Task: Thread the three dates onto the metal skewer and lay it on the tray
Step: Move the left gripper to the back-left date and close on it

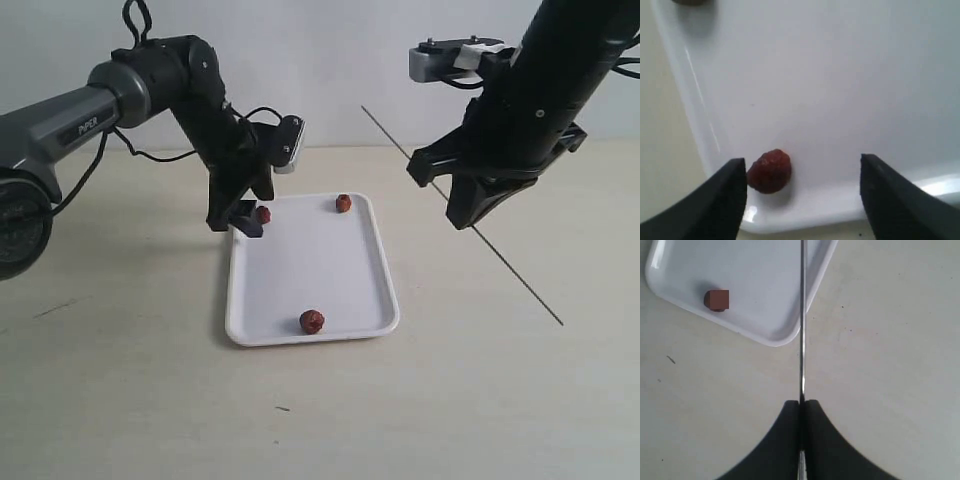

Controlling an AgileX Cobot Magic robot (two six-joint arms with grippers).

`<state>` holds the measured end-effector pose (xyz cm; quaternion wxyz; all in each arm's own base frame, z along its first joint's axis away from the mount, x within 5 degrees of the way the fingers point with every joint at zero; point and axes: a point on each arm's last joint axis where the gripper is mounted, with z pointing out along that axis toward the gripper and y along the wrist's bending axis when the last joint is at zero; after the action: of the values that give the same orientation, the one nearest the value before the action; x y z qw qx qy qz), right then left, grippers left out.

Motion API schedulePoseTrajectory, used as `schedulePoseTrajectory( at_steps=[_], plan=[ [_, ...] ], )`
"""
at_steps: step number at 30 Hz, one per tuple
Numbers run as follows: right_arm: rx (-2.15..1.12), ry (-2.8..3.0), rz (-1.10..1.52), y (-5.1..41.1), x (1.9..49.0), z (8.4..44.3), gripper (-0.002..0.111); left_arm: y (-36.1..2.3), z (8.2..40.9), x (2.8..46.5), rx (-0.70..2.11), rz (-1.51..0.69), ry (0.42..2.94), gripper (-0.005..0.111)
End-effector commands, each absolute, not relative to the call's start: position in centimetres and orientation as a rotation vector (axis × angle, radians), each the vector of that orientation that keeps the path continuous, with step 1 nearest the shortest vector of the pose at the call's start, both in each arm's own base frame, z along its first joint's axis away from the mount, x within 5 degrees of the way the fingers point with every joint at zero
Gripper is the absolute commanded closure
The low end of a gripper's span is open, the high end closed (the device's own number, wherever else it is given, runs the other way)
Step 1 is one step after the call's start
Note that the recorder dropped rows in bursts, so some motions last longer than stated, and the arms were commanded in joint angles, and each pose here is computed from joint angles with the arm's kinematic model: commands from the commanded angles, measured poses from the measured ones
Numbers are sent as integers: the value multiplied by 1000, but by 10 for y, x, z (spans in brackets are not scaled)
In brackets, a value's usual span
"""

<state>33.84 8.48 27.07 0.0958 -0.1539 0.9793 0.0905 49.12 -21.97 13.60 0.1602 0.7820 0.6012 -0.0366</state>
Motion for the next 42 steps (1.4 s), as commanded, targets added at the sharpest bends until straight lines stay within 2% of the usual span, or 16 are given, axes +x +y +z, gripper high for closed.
schedulePoseTrajectory(
  at_steps=[1,6,24,42],
  plan=[
    [-451,2923,289,86,342,262,108,-224,127,493,2228,-93,1693,43],
    [-459,2954,290,86,345,252,108,-225,119,499,2198,-51,1684,43],
    [-470,2932,283,87,348,252,108,-222,119,503,2173,24,1705,43],
    [-481,2936,283,86,347,252,108,-231,113,495,2226,-46,1687,44]
  ],
)
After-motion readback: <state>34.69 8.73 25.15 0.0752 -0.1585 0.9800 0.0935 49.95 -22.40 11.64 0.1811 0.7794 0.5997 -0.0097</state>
